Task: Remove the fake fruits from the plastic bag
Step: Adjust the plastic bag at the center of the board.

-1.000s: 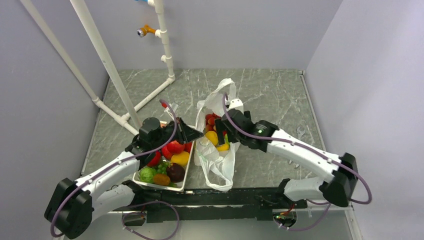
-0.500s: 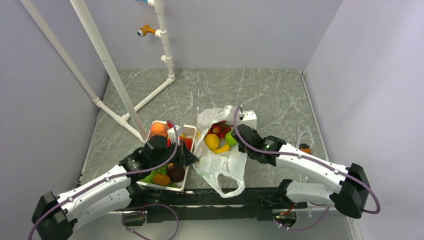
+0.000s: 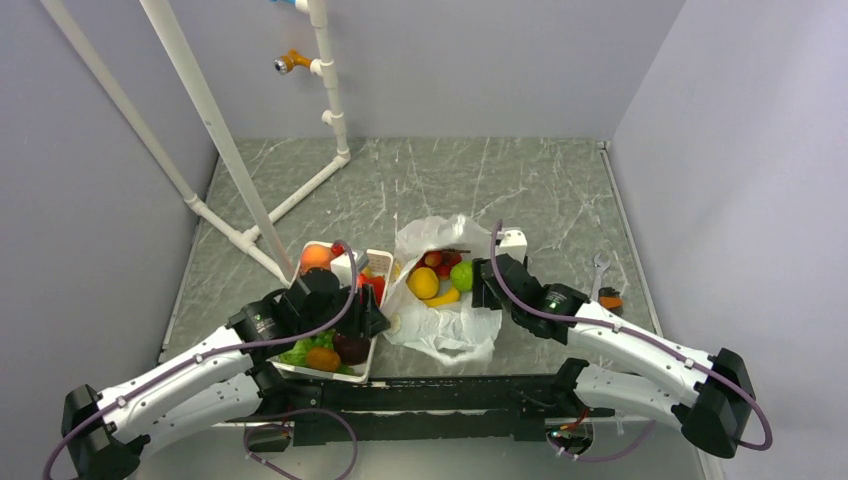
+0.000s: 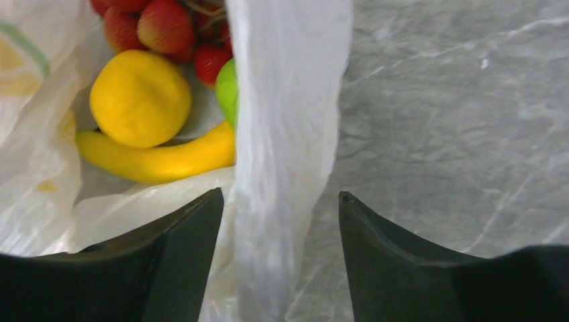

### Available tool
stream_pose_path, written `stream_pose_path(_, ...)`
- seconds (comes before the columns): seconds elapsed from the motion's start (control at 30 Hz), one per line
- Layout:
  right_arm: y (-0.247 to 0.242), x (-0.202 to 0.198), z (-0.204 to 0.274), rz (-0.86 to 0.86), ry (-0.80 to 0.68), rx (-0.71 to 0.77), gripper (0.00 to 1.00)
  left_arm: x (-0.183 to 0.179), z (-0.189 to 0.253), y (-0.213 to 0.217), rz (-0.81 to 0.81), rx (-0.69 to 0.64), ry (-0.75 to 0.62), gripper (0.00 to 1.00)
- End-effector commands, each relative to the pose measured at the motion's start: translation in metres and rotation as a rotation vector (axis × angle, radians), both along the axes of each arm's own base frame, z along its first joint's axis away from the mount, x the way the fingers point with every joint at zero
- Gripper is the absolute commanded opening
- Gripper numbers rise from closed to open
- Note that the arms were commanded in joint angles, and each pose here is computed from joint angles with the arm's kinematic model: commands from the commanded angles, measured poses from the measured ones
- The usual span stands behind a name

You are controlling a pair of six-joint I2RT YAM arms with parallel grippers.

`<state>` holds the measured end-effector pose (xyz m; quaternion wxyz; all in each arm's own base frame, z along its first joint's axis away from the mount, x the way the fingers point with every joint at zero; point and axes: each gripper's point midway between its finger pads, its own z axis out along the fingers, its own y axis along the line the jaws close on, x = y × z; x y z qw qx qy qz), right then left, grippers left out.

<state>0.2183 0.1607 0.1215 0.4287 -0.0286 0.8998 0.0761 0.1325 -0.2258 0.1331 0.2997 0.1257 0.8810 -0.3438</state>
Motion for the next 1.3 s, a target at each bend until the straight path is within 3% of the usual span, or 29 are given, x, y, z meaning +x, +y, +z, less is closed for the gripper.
stream_pose_path(0.0,0.032,-0.015,0.013,0.162,0.059,0.096,0.79,0.009,0.053,-0.011,-0.063,-0.036,-0.116,0.63)
stream_pose_path(0.13,0.046,-0.041,0.015,0.242,0.151,0.214,0.92,0.023,0.086,-0.017,-0.104,0.0,-0.229,0.87)
stream_pose_path(0.23,0.047,-0.053,0.015,0.217,0.191,0.299,0.99,0.042,0.1,-0.023,-0.109,0.074,-0.279,0.97)
stream_pose_path(0.43,0.046,-0.069,-0.016,0.175,0.27,0.366,1.0,0.095,0.09,-0.041,-0.069,0.281,-0.318,0.99)
stream_pose_path(0.5,0.045,-0.072,-0.03,0.166,0.291,0.354,0.93,0.114,0.081,-0.045,-0.032,0.349,-0.325,0.99)
stream_pose_path(0.6,0.043,-0.077,-0.045,0.167,0.309,0.339,0.71,0.144,0.059,-0.043,0.041,0.443,-0.312,0.91)
stream_pose_path(0.67,0.042,-0.081,-0.052,0.165,0.314,0.334,0.51,0.159,0.054,-0.044,0.062,0.457,-0.286,0.82)
stream_pose_path(0.73,0.042,-0.084,-0.06,0.159,0.308,0.336,0.38,0.175,0.049,-0.045,0.074,0.467,-0.283,0.73)
stream_pose_path(0.87,0.044,-0.088,-0.081,0.146,0.318,0.332,0.22,0.204,0.034,-0.04,0.093,0.489,-0.247,0.43)
stream_pose_path(1.0,0.056,-0.093,-0.095,0.155,0.317,0.312,0.19,0.232,0.042,-0.039,0.094,0.426,-0.246,0.16)
stream_pose_path(1.17,0.051,-0.079,-0.08,0.107,0.25,0.262,0.16,0.241,0.073,-0.057,-0.006,0.362,-0.277,0.11)
stream_pose_path(1.2,0.049,-0.073,-0.071,0.099,0.218,0.271,0.16,0.239,0.082,-0.06,-0.018,0.335,-0.288,0.14)
stream_pose_path(1.27,0.043,-0.061,-0.058,0.081,0.178,0.279,0.16,0.231,0.096,-0.065,-0.048,0.289,-0.297,0.32)
